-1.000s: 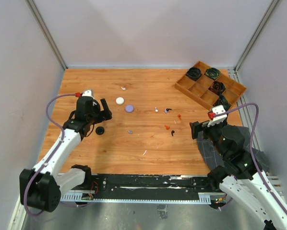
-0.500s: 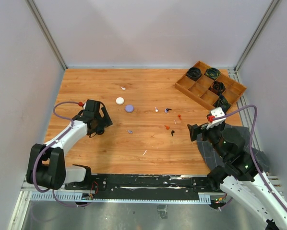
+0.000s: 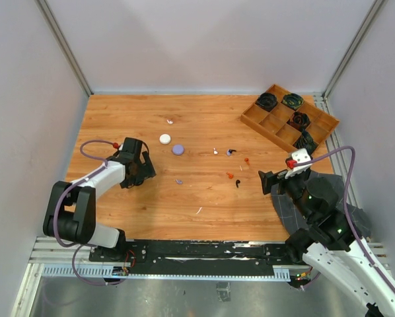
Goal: Insert the wireless bluetooth earbuds into the charging case
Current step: Move the charging case to the center of the board.
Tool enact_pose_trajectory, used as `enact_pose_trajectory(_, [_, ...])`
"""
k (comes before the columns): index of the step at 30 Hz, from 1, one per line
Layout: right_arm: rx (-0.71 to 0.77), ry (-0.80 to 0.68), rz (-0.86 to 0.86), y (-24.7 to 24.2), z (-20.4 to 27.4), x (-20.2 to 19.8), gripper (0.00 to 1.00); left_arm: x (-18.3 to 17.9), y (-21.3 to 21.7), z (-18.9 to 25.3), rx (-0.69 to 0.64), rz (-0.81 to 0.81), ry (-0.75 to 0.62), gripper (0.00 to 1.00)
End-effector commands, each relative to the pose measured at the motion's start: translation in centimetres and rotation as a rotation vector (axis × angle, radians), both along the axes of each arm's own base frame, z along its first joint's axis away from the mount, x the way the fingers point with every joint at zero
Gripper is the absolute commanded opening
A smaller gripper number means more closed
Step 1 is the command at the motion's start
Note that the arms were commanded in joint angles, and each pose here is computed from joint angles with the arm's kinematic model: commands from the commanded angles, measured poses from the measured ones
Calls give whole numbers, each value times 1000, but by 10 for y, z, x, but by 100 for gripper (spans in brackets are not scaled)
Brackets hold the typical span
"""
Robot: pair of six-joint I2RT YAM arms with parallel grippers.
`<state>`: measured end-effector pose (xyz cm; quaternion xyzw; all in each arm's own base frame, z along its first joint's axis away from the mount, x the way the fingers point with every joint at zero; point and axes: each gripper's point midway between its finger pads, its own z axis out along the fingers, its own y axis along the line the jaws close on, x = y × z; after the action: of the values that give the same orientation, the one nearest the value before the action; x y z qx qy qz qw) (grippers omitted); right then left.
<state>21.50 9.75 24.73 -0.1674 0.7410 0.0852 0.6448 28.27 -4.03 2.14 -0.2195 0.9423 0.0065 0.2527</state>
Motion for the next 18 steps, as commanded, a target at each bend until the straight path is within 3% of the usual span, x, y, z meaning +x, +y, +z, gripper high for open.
enact_pose_trajectory(1, [4,-38,17,4,6,-1,99,16,-7,8,1,-77,-30,97])
enact_pose_trajectory(18, [11,-58,14,3,8,-2,99,46,-88,19,-10,-534,-49,91])
